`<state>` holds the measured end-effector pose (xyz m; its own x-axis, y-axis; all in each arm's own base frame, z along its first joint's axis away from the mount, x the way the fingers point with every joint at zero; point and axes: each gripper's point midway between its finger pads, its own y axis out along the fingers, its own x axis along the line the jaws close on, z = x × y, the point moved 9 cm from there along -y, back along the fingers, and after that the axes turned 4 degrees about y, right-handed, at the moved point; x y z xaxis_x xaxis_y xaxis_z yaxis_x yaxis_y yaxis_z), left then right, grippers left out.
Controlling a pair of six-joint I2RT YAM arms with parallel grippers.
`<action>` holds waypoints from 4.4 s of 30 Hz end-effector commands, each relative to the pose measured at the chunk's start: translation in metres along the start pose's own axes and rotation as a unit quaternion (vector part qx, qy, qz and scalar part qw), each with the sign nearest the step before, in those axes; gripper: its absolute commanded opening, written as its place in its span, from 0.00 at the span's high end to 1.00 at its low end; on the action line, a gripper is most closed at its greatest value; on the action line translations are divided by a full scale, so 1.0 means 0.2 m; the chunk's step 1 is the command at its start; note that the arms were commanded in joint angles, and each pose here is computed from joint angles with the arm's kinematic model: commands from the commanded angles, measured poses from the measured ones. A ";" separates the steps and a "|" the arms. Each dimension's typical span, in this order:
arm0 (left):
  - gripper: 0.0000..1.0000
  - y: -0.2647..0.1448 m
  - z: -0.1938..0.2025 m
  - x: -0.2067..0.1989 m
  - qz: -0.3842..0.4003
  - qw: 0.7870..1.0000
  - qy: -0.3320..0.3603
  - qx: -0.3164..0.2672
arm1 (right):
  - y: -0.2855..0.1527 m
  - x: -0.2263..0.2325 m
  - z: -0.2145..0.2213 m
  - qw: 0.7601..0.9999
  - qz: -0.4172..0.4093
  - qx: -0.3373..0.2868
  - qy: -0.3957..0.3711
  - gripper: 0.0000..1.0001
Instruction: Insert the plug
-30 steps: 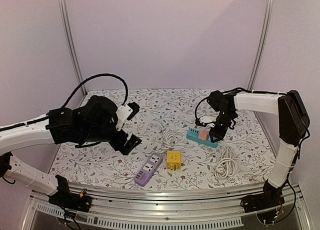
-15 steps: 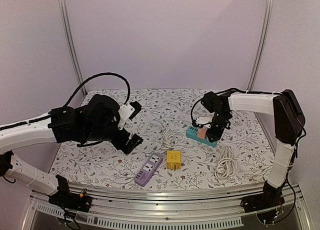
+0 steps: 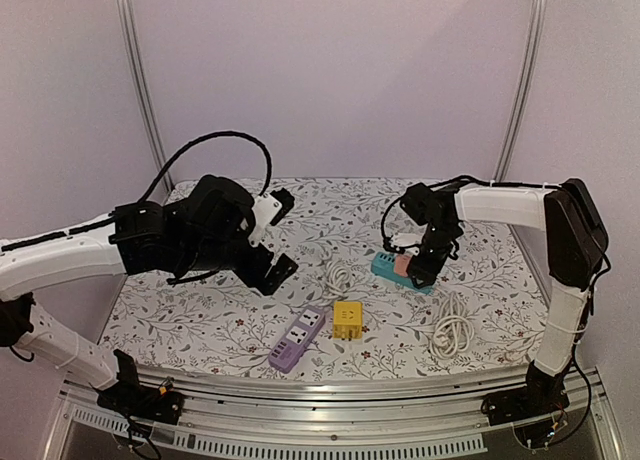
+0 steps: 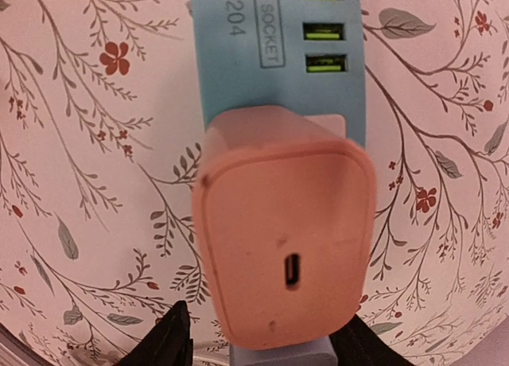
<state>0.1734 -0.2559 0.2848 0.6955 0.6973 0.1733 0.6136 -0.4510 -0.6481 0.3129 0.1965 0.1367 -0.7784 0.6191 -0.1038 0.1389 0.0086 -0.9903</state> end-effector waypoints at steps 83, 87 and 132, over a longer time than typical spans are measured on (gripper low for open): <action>0.63 0.66 -0.09 -0.67 0.093 0.971 -0.145 0.166 | -0.86 0.16 0.41 0.917 -0.093 -0.141 0.362 0.01; 0.62 0.49 -0.12 -0.70 0.166 0.979 -0.088 0.079 | -0.90 0.26 0.41 0.891 -0.215 -0.148 0.373 0.01; 0.67 0.22 -0.45 -0.88 0.316 0.932 0.169 -0.051 | -0.91 0.50 0.49 0.823 -0.421 -0.056 0.378 0.17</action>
<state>0.1208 -0.4484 0.2802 0.9893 0.1438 -0.0247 0.0925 -0.7491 -0.6559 0.1470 0.1769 0.2995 -0.0134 0.6738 0.7388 -0.1791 0.7253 -0.6647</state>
